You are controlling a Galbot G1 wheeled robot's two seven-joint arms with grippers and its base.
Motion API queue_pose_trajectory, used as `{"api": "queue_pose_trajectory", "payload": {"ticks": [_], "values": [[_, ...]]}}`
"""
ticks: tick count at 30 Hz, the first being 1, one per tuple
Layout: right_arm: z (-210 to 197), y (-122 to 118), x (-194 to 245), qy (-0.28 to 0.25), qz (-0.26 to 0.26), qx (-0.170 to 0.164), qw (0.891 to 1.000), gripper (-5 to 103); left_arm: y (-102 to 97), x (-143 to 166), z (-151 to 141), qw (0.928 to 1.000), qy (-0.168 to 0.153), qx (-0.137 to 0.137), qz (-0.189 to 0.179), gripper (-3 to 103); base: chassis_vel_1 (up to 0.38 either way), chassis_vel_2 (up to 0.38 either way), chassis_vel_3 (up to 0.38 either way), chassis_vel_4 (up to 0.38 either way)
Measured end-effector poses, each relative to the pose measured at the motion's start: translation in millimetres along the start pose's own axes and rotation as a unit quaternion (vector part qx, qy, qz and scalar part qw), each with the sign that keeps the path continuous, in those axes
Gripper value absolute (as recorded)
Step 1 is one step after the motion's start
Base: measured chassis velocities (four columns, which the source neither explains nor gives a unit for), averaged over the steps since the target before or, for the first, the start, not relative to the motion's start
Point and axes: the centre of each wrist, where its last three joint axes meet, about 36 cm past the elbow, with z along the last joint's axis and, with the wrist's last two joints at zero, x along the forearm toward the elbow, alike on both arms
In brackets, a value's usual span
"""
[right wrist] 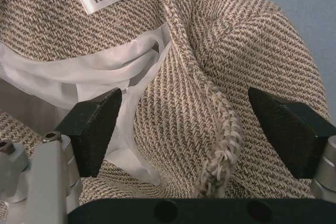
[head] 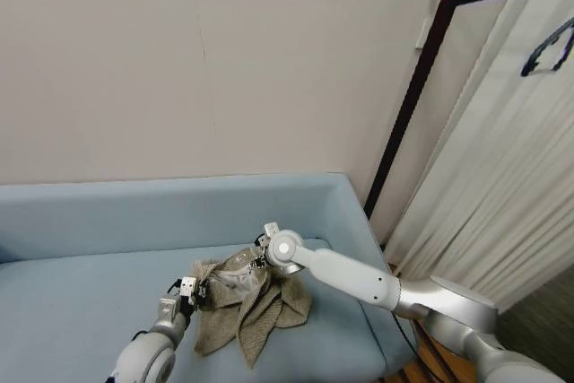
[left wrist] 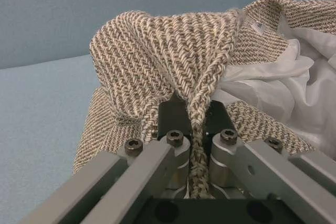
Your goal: Pick up the clothes from the sofa and hang them on the clothes hanger.
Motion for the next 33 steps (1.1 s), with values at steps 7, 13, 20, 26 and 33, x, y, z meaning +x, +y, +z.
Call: {"api": "queue_pose_trajectory", "payload": {"ticks": [7, 13, 20, 26, 33], "values": [[6.8, -2.6, -4.8, 0.008, 0.006, -0.001, 1.0, 60, -1.3, -0.1, -0.4, 1.0, -0.001, 0.0, 0.002, 3, 0.0, 0.0, 0.0, 0.0], [9.1, -4.2, -5.6, 0.008, 0.008, -0.001, 1.0, 38, -1.6, -0.6, -1.9, 1.0, -0.003, -0.002, 0.003, 3, 0.0, 0.0, 0.0, 0.0], [8.1, -3.9, -3.9, -0.002, 0.01, -0.003, 1.0, 12, -3.7, -1.0, -4.2, 1.0, -0.006, -0.003, 0.007, 3, 0.0, 0.0, 0.0, 0.0], [10.0, -5.1, 0.5, -0.017, 0.012, -0.007, 1.0, 1, -3.8, -0.3, -6.5, 0.9999, -0.009, -0.005, 0.008, 3, 0.0, 0.0, 0.0, 0.0], [7.8, -6.6, 13.2, -0.059, 0.026, -0.006, 0.998, 1, 0.7, 3.4, -16.1, 0.9997, -0.021, -0.008, 0.006, 3, 0.0, 0.0, 0.0, 0.0]]}}
